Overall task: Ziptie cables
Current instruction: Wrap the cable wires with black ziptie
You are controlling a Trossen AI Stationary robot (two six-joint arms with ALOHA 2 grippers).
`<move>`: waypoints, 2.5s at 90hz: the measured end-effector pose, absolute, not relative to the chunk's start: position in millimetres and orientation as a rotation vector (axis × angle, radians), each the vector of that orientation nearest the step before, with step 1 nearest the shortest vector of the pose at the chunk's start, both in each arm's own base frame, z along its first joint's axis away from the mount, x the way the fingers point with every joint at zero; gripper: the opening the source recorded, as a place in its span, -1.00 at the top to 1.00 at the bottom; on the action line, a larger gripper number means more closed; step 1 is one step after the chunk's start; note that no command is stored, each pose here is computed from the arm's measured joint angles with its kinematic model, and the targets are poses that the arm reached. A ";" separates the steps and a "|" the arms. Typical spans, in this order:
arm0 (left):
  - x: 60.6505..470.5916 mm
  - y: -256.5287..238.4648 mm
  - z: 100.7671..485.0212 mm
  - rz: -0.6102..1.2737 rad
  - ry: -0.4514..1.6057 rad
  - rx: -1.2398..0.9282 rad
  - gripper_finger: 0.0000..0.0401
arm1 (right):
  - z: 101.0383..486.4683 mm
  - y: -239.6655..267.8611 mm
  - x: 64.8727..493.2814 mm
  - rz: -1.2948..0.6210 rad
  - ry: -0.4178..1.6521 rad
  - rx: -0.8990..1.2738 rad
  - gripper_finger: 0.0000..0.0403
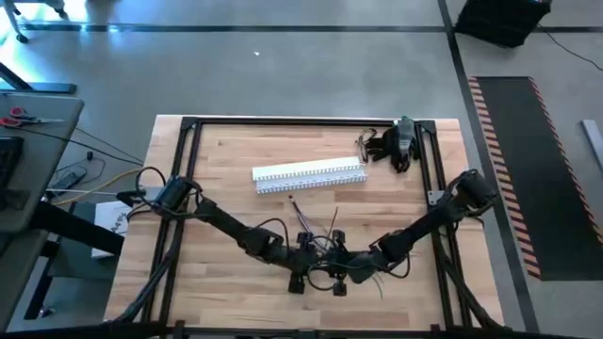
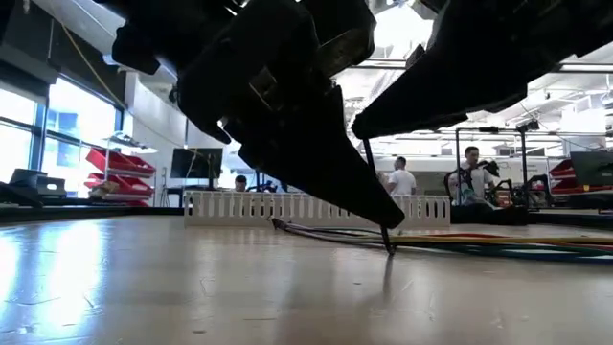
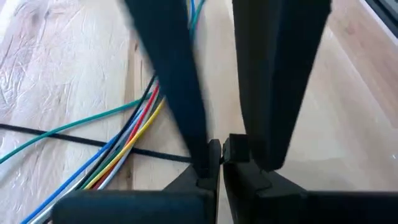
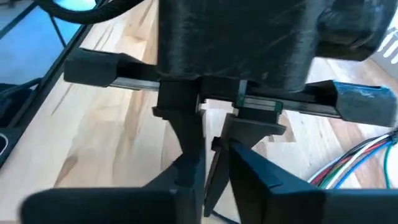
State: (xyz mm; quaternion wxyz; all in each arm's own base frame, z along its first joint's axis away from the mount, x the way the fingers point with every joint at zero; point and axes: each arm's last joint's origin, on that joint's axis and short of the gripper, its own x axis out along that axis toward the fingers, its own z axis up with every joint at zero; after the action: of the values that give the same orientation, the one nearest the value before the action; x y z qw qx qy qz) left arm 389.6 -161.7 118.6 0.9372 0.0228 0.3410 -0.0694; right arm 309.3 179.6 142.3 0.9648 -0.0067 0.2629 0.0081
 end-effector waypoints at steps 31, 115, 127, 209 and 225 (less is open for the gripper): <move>384.7 -168.6 117.4 -0.080 0.699 0.083 1.00 | 141.1 182.4 305.6 -0.044 0.530 0.003 0.99; 359.8 -188.6 108.2 0.139 0.501 0.183 0.87 | 141.8 190.3 299.8 -0.095 0.503 0.053 1.00; 354.7 -186.3 103.7 0.111 0.456 0.159 0.67 | 142.0 190.7 299.3 -0.116 0.494 0.067 1.00; 352.4 -184.0 105.3 0.110 0.369 0.192 0.97 | 149.9 199.5 297.0 -0.182 0.378 0.140 1.00; 353.6 -183.2 104.9 0.070 0.376 0.180 1.00 | 149.8 199.4 297.0 -0.182 0.380 0.141 1.00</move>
State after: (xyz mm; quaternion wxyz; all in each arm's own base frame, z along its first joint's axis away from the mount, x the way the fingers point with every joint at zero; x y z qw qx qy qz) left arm 353.6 -183.2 104.9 0.9778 0.0892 0.1865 0.0347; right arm 297.0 199.4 149.8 0.9754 0.0700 0.1885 -0.0904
